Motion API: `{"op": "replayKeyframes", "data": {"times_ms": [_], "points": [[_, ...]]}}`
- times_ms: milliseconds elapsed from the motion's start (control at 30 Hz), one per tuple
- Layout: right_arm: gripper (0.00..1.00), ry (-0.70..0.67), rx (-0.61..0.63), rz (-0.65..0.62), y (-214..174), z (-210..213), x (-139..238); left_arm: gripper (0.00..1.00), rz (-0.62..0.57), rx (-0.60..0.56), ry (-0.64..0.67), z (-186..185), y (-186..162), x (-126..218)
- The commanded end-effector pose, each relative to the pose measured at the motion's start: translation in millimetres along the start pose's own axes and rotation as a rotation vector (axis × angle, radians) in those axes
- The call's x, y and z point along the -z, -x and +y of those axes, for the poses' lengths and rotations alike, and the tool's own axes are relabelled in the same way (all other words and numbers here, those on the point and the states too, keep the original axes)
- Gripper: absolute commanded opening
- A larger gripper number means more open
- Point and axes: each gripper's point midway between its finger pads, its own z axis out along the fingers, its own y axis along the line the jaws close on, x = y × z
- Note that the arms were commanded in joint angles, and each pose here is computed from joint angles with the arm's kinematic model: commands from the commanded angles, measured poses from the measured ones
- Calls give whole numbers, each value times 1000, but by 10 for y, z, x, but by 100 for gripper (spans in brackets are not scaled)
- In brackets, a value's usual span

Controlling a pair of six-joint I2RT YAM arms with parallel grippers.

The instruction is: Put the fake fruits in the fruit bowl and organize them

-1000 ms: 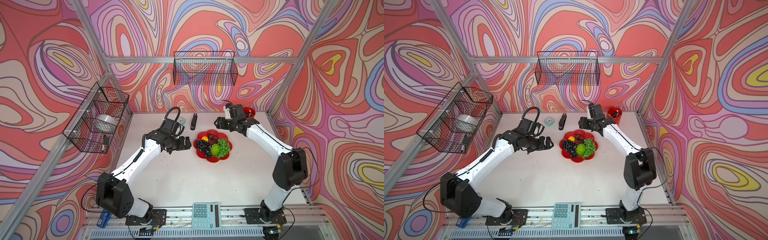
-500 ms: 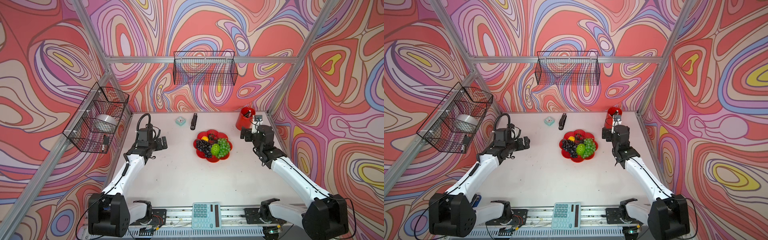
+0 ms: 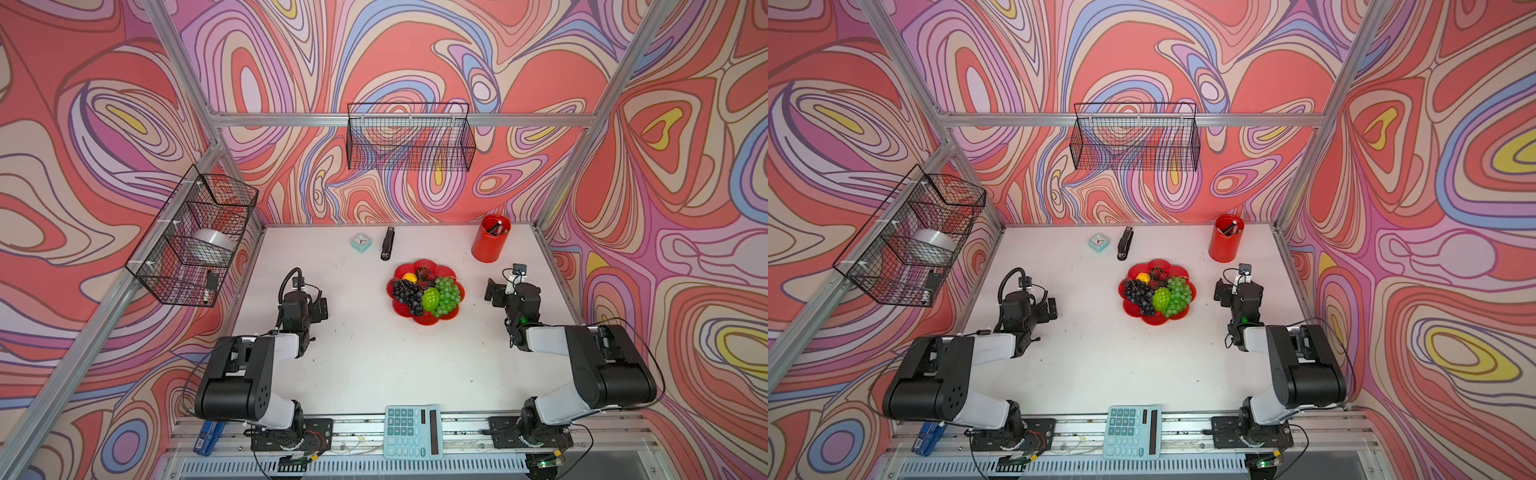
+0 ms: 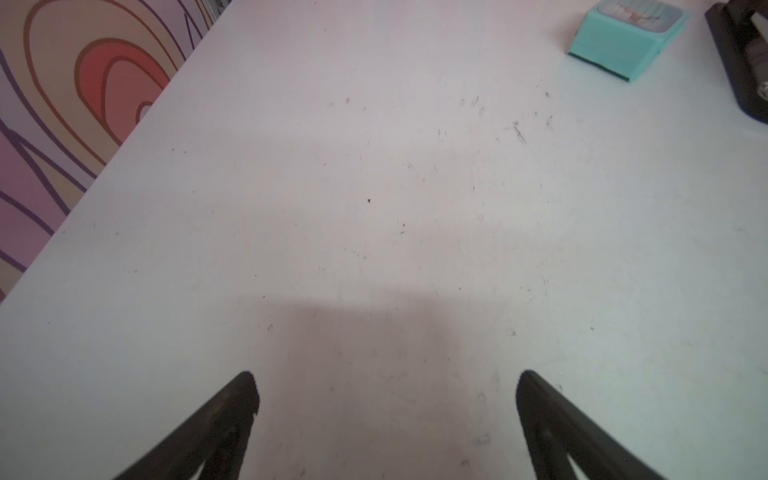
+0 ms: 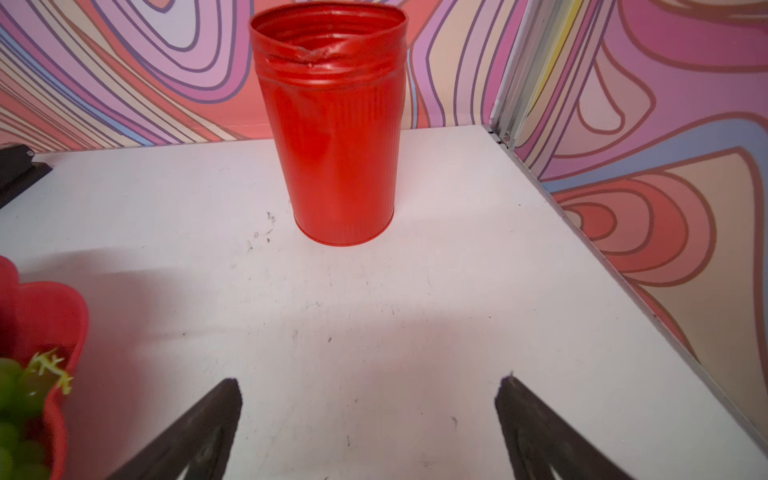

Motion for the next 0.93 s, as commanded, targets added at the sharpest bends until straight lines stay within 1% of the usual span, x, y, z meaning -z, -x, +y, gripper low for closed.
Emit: {"op": "replayKeyframes", "data": {"times_ms": [0, 33, 67, 133, 167, 300, 900], "points": [[98, 73, -37, -98, 11, 88, -39, 100, -175, -3, -16, -27, 356, 39], [98, 74, -40, -128, 66, 89, -49, 100, -176, -4, -18, -27, 354, 36], [98, 78, -35, -79, 48, 101, -80, 100, -173, -6, -19, -32, 347, 33], [98, 100, -19, -63, 28, 148, -141, 100, -171, -8, -19, -32, 345, 30], [98, 95, -21, -34, -8, 141, -158, 100, -172, -5, -19, -32, 348, 29], [98, 87, -15, -49, 19, 131, -164, 100, -170, -4, -17, -30, 353, 25], [98, 102, -6, -35, 6, 158, -176, 100, -173, -7, -22, -37, 351, 35]]}}
